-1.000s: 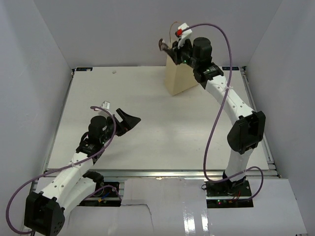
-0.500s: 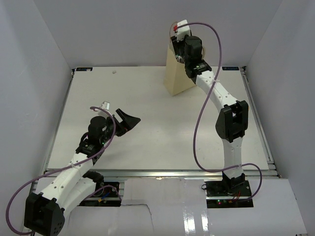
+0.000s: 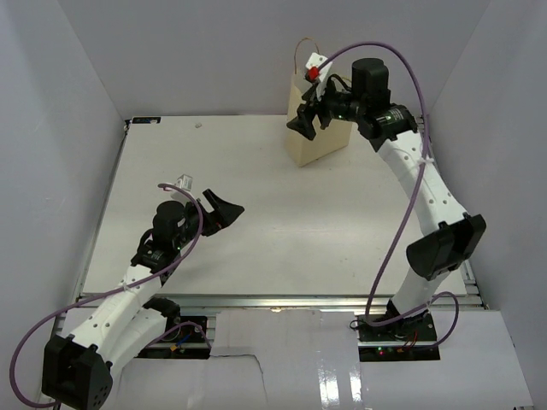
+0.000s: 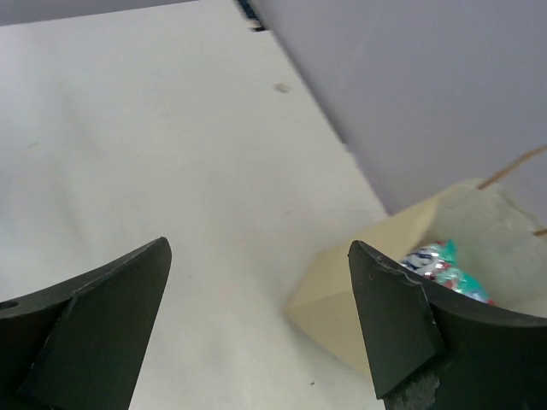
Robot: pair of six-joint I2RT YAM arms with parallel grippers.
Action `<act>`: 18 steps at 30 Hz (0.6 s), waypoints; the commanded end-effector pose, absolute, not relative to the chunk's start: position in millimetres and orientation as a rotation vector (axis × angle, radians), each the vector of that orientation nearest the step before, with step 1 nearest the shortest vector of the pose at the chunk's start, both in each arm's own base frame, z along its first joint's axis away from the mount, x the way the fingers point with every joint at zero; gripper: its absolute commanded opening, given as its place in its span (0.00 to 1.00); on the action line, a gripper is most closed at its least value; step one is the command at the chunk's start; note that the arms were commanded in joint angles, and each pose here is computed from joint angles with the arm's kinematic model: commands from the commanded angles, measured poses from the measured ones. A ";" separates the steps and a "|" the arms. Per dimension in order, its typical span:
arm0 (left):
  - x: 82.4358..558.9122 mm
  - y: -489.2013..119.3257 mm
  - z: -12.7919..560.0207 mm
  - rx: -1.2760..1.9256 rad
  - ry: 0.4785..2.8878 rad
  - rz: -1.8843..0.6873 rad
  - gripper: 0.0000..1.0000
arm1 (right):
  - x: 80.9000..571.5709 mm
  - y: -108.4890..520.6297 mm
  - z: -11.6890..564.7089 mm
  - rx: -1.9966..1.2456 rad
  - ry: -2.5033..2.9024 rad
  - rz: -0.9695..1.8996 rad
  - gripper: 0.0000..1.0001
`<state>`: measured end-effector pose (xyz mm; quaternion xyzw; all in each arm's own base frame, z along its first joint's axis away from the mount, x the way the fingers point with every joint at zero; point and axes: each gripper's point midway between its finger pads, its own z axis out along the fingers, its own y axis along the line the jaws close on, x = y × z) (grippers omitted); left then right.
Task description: Place the snacks into the paper bag
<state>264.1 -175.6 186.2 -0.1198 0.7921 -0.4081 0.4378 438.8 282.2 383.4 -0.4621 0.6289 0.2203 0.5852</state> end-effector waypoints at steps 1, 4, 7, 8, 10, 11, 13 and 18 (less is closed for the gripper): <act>265.1 -176.5 204.9 -0.241 1.937 -1.010 0.98 | 368.8 271.4 339.3 -1.254 1.601 0.808 0.90; 261.9 -175.8 204.9 -0.239 1.933 -1.015 0.98 | 351.7 239.5 317.3 -1.220 1.680 0.886 0.90; 258.1 -174.3 204.2 -0.245 1.930 -1.019 0.98 | 381.4 174.8 296.8 -0.998 1.848 0.649 0.90; 257.2 -173.8 204.7 -0.250 1.927 -1.021 0.98 | 382.2 160.6 303.0 -0.920 1.873 0.564 0.90; 254.9 -172.4 206.0 -0.251 1.919 -1.022 0.98 | 390.9 123.8 298.9 -0.779 1.913 0.319 0.90; 254.1 -172.2 205.6 -0.254 1.919 -1.024 0.98 | 390.1 113.6 296.8 -0.712 1.929 0.265 0.90; 252.9 -171.8 207.2 -0.254 1.914 -1.026 0.98 | 392.2 84.7 280.9 -0.559 1.955 0.106 0.90; 249.2 -170.4 212.1 -0.248 1.902 -1.031 0.98 | 363.5 31.1 266.4 -0.273 1.977 -0.135 0.90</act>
